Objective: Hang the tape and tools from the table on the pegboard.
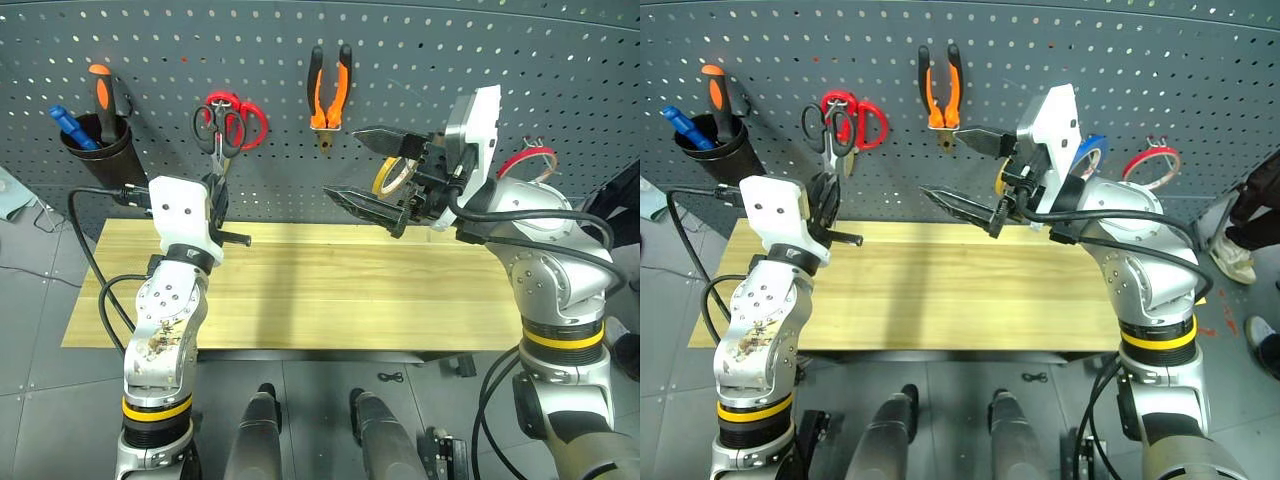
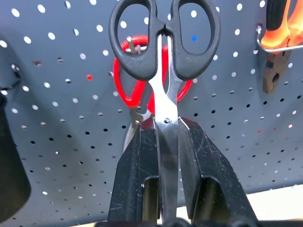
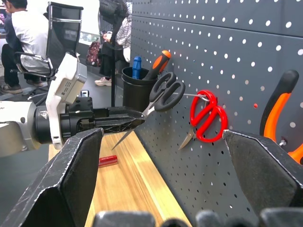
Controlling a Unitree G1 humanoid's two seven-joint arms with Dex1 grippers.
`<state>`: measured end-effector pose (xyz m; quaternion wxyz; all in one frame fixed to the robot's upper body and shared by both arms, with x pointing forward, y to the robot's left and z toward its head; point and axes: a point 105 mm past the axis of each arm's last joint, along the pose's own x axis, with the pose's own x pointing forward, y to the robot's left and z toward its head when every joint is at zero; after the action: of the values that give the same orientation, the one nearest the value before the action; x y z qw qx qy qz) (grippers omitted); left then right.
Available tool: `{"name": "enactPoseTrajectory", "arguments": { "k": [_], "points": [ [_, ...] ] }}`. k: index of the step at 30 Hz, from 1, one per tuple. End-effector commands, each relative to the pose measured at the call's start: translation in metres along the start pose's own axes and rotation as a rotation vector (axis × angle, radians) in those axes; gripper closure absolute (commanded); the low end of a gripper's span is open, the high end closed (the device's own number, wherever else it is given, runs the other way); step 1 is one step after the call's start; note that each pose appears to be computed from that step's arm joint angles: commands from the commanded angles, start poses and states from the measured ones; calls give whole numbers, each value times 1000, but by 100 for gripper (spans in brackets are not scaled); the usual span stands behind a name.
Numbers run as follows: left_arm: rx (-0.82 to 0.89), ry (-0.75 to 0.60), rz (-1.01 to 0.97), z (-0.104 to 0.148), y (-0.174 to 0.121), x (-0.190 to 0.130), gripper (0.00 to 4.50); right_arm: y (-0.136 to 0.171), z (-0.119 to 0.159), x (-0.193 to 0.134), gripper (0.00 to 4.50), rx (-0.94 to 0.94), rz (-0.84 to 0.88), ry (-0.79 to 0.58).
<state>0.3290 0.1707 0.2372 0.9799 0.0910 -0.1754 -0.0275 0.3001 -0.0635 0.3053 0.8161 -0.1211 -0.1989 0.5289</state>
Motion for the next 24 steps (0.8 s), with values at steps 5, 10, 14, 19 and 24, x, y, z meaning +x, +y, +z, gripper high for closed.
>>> {"name": "enactPoseTrajectory", "arguments": {
  "k": [5,10,14,19,24],
  "points": [
    [-8,-7,22,4,2,1,439,3,12,-1,0,-52,13,-29],
    [-35,66,-14,-10,-7,6,439,3,10,-1,0,-55,14,-15],
    [-12,57,-3,-9,-5,11,439,3,8,-1,0,-57,16,-7],
    [-16,58,-12,-13,-4,17,207,4,5,-1,0,-58,17,2],
    [17,75,18,-23,5,15,4,5,1,-1,0,-54,13,12]
  ]
}}
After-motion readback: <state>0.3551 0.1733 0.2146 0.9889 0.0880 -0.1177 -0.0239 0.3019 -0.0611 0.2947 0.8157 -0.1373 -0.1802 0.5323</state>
